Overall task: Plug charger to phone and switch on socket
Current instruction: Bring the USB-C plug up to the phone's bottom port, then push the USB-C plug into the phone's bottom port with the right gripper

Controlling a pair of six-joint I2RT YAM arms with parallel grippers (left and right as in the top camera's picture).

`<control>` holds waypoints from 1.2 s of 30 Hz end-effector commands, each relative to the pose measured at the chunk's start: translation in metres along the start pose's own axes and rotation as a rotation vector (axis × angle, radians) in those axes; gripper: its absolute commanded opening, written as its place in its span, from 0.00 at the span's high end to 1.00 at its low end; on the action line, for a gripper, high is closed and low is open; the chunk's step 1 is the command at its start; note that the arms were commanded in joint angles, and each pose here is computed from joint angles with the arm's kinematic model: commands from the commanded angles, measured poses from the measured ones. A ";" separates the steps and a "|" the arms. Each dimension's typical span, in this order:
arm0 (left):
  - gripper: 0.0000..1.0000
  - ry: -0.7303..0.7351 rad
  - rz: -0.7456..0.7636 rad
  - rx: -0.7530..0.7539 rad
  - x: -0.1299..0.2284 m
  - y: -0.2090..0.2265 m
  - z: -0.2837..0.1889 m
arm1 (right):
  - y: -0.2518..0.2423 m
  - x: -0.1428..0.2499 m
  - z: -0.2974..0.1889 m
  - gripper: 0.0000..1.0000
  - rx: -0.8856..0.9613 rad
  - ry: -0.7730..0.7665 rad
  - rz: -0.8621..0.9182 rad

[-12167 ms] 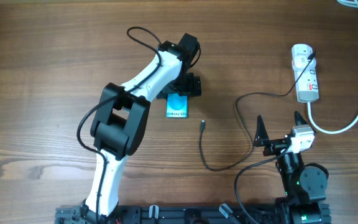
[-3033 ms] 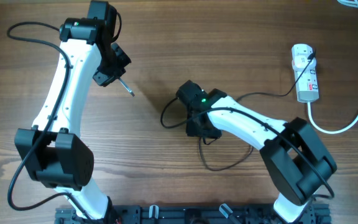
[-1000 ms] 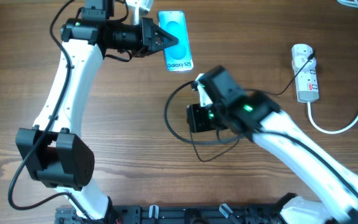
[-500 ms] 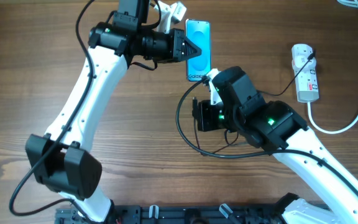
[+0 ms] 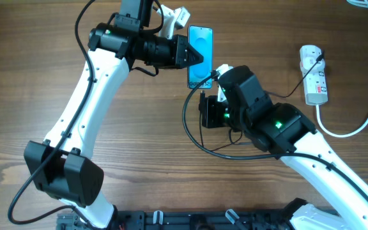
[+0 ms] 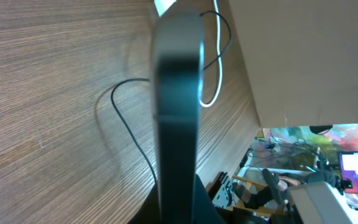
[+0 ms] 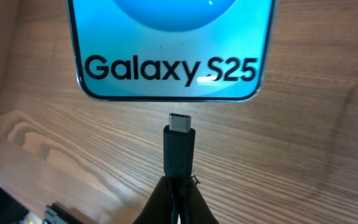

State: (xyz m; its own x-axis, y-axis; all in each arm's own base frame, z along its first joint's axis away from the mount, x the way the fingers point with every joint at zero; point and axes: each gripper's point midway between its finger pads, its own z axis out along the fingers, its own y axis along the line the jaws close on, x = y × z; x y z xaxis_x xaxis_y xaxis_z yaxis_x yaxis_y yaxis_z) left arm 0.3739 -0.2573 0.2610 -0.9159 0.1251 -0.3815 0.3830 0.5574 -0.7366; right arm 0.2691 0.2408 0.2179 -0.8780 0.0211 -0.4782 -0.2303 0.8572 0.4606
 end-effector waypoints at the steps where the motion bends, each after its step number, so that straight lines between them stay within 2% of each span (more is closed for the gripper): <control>1: 0.96 -0.010 0.043 0.066 0.001 -0.020 -0.011 | 0.008 0.001 0.002 0.95 -0.037 0.023 0.009; 10: 0.96 0.001 0.046 0.116 0.003 -0.028 -0.012 | 0.009 -0.001 0.002 0.95 -0.040 0.016 0.005; 17: 0.96 -0.017 0.050 0.054 0.000 -0.017 -0.011 | 0.009 0.001 0.002 0.96 -0.038 0.021 0.005; 36: 0.96 -0.018 0.050 0.053 -0.001 -0.017 -0.012 | 0.009 -0.001 0.002 0.95 -0.037 0.012 -0.030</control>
State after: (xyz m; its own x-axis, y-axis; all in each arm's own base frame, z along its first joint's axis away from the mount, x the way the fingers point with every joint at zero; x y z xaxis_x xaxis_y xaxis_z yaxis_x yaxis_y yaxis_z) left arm 0.3699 -0.2611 0.2660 -0.9157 0.1339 -0.3790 0.3903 0.5218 -0.7585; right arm 0.2668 0.2458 0.2185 -0.8842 0.0141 -0.4669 -0.2411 0.8423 0.4821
